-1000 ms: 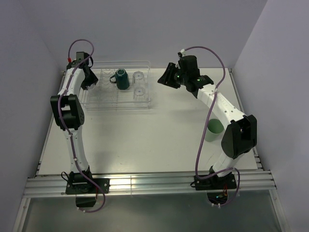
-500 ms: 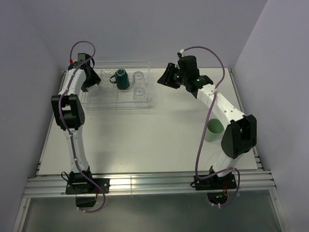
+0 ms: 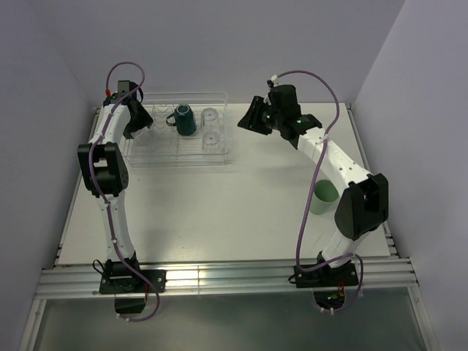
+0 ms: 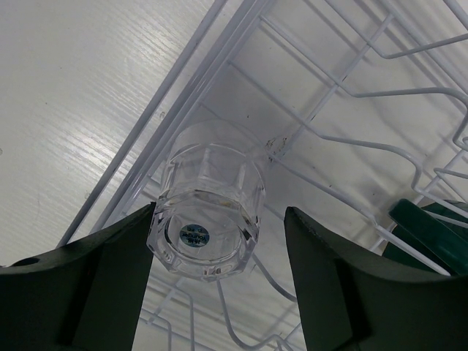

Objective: Load the cups into the dish rack

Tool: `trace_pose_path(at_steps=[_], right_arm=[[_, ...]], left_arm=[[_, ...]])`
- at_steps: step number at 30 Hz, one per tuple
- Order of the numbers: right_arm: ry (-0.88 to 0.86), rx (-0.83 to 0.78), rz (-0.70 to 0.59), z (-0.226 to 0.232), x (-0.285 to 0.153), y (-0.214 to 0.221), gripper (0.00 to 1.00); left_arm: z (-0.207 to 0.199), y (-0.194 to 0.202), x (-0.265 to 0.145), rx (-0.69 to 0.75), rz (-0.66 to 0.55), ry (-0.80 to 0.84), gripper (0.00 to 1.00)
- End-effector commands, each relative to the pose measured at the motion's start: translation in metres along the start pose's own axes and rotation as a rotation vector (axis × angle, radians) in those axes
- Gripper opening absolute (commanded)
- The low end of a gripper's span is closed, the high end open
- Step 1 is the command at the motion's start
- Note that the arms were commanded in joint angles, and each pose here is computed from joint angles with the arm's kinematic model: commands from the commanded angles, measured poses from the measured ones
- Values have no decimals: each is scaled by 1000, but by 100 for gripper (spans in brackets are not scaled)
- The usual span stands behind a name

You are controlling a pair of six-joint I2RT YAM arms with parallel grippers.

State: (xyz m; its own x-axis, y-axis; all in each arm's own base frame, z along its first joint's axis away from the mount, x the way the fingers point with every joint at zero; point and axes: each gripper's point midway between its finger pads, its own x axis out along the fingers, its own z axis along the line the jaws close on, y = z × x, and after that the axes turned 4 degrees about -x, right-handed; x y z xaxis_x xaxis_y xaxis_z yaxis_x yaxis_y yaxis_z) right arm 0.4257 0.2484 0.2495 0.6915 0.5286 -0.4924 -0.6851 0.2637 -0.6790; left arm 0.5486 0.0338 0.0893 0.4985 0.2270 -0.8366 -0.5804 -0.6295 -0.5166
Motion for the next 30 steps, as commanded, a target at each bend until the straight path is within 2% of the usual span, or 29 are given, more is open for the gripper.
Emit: trace_pose_path(at_steps=[1, 30], right_arm=[[-15, -30, -46, 12, -5, -15, 46], [-5, -40, -28, 12, 4, -12, 46]], left_arm=[[-10, -28, -27, -28, -82, 54, 75], [-20, -43, -27, -41, -116, 85, 74]])
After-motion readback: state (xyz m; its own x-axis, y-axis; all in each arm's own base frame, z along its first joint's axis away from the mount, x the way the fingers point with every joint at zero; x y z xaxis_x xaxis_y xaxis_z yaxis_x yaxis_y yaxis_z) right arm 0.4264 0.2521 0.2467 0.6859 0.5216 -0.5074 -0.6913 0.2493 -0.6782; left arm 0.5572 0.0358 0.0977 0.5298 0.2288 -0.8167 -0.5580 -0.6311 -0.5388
